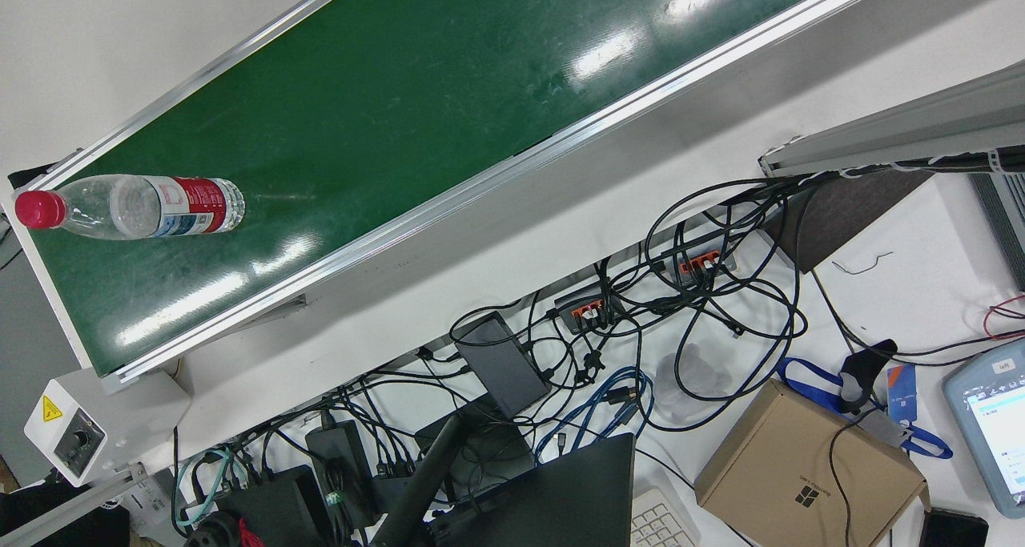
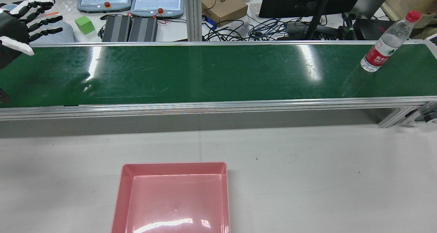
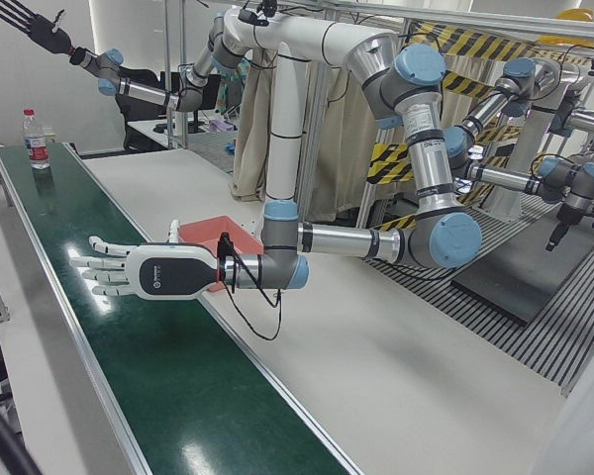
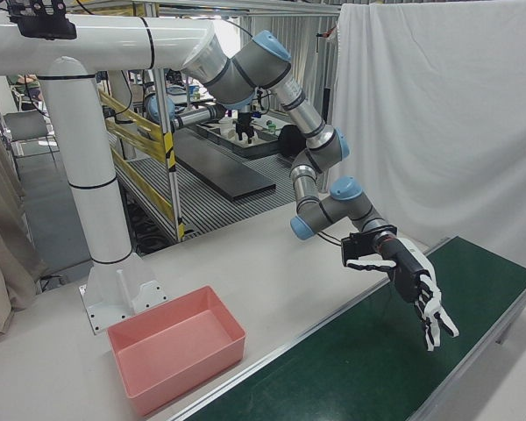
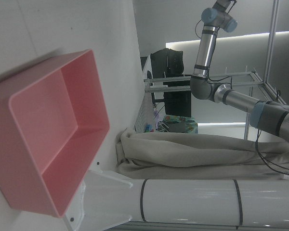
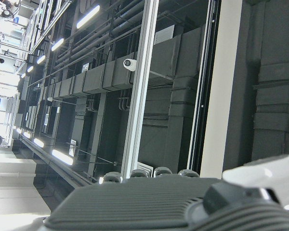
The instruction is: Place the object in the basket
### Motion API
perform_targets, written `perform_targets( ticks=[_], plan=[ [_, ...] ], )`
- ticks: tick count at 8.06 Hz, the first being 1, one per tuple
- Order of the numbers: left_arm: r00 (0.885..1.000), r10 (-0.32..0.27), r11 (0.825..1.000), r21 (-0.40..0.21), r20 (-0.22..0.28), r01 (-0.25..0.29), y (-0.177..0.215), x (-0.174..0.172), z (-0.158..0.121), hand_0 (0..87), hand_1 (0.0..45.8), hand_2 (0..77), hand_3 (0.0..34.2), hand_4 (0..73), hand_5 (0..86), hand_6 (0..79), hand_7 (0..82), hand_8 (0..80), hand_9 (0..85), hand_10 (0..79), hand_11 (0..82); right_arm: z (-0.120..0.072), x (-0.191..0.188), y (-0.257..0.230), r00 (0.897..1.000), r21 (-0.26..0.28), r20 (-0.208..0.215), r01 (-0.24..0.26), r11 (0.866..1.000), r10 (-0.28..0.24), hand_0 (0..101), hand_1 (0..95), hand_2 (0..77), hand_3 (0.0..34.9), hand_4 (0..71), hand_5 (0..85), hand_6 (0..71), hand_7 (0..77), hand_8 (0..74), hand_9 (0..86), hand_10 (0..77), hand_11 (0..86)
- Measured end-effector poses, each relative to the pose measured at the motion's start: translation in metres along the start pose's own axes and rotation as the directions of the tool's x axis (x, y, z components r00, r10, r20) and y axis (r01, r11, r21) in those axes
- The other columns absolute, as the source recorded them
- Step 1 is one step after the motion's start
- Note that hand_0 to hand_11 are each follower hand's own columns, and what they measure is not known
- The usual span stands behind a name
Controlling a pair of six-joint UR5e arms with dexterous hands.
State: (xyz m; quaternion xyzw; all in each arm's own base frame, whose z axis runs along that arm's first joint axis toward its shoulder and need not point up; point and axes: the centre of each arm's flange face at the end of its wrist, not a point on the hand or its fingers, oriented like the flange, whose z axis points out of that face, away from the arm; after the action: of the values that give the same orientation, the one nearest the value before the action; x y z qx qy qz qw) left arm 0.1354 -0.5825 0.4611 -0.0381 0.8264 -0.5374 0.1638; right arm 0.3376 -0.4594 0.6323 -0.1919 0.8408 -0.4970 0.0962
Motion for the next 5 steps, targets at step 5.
perform_targets(
  ticks=[5],
  plan=[
    [1.0, 0.004, 1.0, 0.007, 0.002, -0.004, -0.007, -0.0018, -0.0003, 55.2, 4.9, 0.5, 10.9, 1.1, 28.9, 4.9, 3.8, 9.8, 10.4, 7.1, 12.0, -0.0003, 0.0, -0.0004, 1.0, 0.001, 0.0, 0.001, 1.0, -0.001, 0, 0.0, 1.1, 0.1, 0.5, 0.0, 0.0, 0.5, 0.0, 0.0, 0.0, 0.0]
  ],
)
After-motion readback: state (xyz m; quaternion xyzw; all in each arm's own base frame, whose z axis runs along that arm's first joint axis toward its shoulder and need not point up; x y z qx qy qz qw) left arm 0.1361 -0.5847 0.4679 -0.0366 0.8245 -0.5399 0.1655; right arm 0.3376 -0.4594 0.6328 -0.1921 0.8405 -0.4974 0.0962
